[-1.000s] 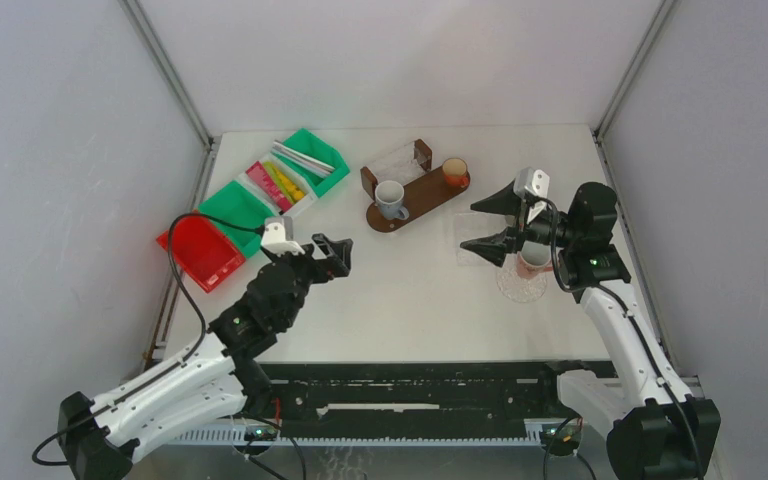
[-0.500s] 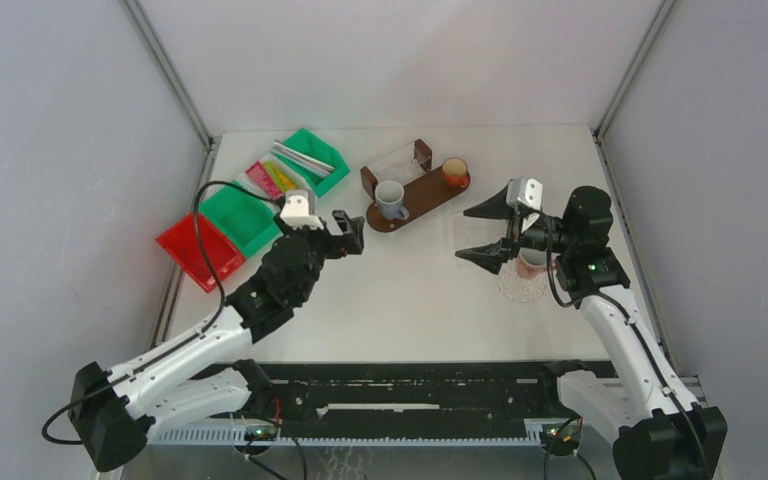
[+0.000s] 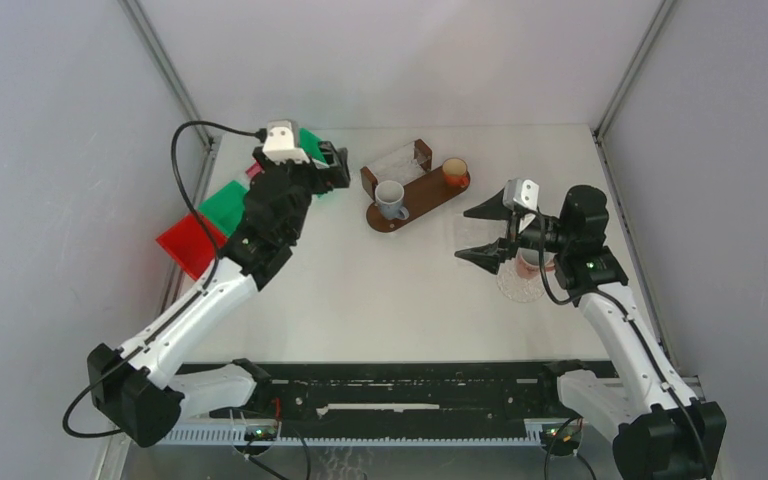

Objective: Prepare toiletry sets of a toothbrush and toothpaste on the tray
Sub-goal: Pick up the toothpaste from the storage box.

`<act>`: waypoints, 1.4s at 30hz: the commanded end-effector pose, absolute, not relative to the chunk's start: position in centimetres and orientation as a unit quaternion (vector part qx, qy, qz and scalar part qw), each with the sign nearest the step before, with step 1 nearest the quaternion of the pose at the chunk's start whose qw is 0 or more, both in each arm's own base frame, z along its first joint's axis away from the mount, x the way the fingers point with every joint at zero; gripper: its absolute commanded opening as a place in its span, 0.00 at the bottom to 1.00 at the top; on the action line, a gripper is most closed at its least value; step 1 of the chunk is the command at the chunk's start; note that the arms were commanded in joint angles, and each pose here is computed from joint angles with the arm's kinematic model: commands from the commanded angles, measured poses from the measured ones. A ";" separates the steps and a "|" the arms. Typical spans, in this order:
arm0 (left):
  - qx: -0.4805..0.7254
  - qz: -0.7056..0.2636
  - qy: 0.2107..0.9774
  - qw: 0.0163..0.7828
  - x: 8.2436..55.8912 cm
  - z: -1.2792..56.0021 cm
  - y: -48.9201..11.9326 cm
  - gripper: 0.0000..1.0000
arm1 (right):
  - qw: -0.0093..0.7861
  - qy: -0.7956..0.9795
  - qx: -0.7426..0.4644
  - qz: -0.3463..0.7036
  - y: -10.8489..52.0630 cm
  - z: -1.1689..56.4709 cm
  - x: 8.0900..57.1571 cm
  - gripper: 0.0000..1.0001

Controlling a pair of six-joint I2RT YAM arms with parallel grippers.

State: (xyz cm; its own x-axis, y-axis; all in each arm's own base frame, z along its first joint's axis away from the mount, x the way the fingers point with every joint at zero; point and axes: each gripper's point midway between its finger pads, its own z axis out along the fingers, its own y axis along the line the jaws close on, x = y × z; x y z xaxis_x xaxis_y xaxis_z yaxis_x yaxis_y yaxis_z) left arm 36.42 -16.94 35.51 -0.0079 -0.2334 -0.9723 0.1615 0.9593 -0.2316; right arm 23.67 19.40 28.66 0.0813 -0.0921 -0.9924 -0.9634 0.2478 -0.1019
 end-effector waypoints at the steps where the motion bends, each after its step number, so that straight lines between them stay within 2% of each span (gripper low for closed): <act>1: -0.035 -0.167 0.656 0.735 39.1 40.1 -15.3 1.00 | 0.573 0.550 -0.482 0.369 18.9 29.1 24.2 0.89; 9: -0.098 -0.189 0.652 0.727 46.2 41.0 -11.3 1.00 | 0.573 0.570 -0.466 0.360 17.8 28.3 25.5 0.89; 13: -0.152 -0.205 0.668 0.700 50.7 39.0 -9.1 1.00 | 0.570 0.584 -0.454 0.357 17.1 27.9 26.3 0.89; 17: -0.234 -0.176 0.702 0.649 53.8 33.8 -5.9 0.97 | 0.567 0.596 -0.439 0.360 16.4 27.6 26.9 0.89; 24: -0.313 -0.041 0.753 0.578 53.9 26.5 -1.1 0.94 | 0.558 0.610 -0.431 0.363 16.1 26.5 27.7 0.89; 26: -0.343 -0.015 0.761 0.551 53.5 24.7 -0.2 0.86 | 0.557 0.613 -0.429 0.361 16.0 26.4 27.8 0.89; 28: -0.358 -0.016 0.765 0.535 53.6 23.8 -0.3 0.79 | 0.555 0.615 -0.427 0.363 16.0 26.3 27.9 0.89; 31: -0.367 -0.008 0.770 0.522 53.6 22.6 -0.1 0.75 | 0.552 0.616 -0.426 0.366 16.0 26.2 27.8 0.89; 42: -0.399 0.021 0.791 0.463 53.6 18.7 0.2 0.69 | 0.540 0.614 -0.441 0.370 17.0 25.2 27.8 0.89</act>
